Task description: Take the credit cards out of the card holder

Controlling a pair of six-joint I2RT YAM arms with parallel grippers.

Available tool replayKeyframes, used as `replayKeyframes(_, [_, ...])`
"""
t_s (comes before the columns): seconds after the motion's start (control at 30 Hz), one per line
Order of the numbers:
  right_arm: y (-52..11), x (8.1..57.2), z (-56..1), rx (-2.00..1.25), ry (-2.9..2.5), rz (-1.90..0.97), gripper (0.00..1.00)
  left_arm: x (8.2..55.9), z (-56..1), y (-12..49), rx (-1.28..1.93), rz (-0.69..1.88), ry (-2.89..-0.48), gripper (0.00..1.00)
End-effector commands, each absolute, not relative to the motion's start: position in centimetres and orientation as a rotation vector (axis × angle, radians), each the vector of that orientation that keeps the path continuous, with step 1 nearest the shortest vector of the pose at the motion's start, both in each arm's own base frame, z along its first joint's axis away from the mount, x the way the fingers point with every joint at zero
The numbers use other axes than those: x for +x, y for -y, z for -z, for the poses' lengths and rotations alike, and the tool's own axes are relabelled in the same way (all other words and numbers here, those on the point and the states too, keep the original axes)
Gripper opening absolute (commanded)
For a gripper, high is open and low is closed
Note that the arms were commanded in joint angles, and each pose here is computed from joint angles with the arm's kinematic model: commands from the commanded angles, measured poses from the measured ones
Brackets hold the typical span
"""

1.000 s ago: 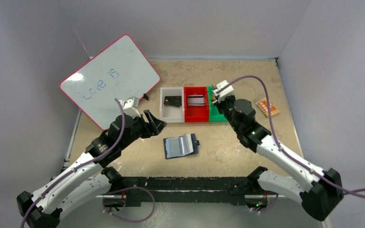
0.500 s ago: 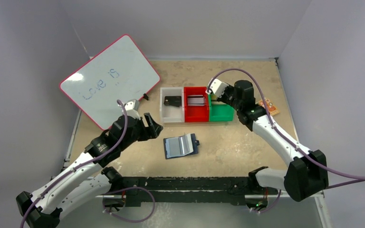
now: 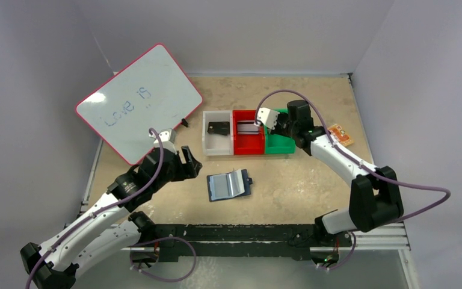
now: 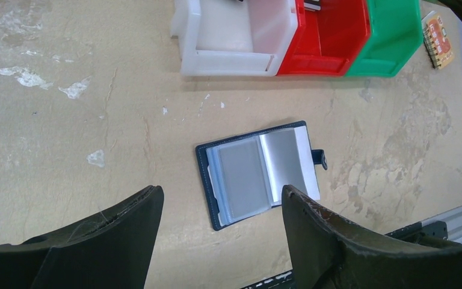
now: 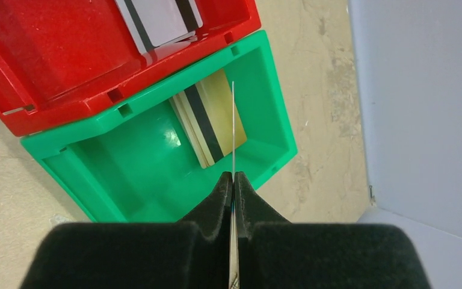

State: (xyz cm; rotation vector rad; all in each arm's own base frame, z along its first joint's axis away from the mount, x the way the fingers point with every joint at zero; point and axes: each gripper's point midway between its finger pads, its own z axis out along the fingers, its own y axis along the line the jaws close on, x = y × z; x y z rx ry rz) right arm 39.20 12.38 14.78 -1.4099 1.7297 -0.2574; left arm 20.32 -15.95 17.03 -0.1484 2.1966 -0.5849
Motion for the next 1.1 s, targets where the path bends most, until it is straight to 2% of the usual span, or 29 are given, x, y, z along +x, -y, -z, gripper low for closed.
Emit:
replayKeyframes(0.0, [-13.0,41.1,-16.8,-1.423,-1.652,0.279,0.00,20.8,-19.3,15.9,-0.141,0.593,-2.136,0.72])
replayKeyframes(0.63, [-11.9,45.8,-11.8,-1.464,-1.730,0.393,0.01,20.4,-19.8,14.5,-0.140,0.545,-2.123,0.72])
replayKeyframes(1.07, [-11.8,46.8,-11.1,-1.495,-1.711,0.396,0.09,20.3,-19.8,14.3,-0.150,0.543,-2.109,0.72])
